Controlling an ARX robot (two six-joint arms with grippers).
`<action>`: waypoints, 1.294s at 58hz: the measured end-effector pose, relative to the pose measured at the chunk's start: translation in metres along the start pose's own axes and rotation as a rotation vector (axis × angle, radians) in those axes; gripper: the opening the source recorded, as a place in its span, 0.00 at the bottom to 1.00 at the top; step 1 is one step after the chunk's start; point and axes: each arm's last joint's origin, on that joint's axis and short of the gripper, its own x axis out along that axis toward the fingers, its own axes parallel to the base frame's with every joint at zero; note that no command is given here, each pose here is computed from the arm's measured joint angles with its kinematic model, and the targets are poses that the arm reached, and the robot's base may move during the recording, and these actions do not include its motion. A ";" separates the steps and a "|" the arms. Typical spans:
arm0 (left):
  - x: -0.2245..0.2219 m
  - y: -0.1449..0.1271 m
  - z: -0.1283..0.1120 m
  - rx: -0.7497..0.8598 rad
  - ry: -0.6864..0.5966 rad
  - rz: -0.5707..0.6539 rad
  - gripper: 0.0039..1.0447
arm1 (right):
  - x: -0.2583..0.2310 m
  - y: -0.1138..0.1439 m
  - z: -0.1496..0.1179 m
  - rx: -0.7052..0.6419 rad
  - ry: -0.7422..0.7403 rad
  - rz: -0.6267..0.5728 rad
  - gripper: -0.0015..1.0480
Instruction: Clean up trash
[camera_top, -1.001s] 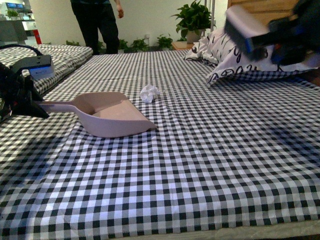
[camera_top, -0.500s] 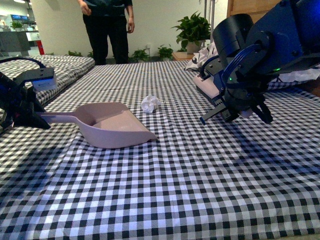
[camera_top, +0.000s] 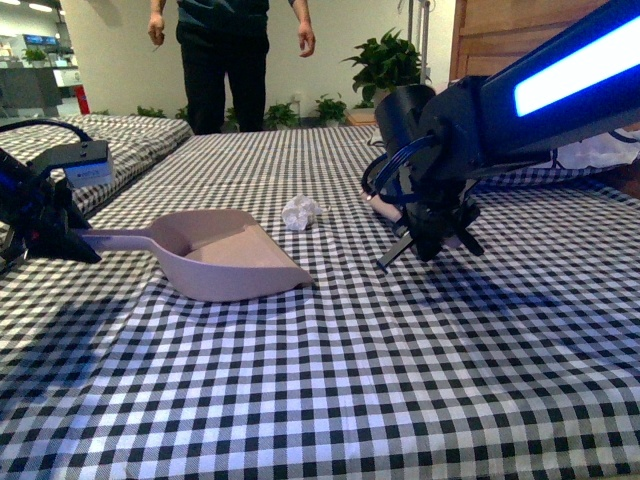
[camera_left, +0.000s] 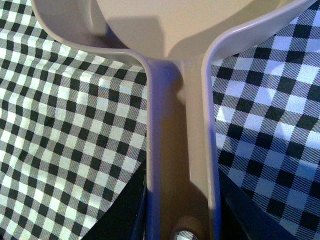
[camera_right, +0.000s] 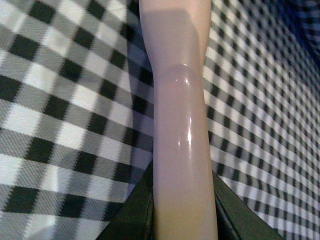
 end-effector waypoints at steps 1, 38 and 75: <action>0.000 0.000 0.000 0.000 0.000 0.000 0.26 | 0.000 0.001 0.001 -0.002 -0.002 0.005 0.19; 0.000 0.000 0.000 0.003 0.000 0.000 0.26 | -0.099 -0.003 0.031 -0.037 -0.320 0.549 0.19; 0.004 0.007 -0.002 -0.025 -0.048 0.057 0.26 | -0.105 -0.230 -0.124 0.451 -0.210 0.033 0.19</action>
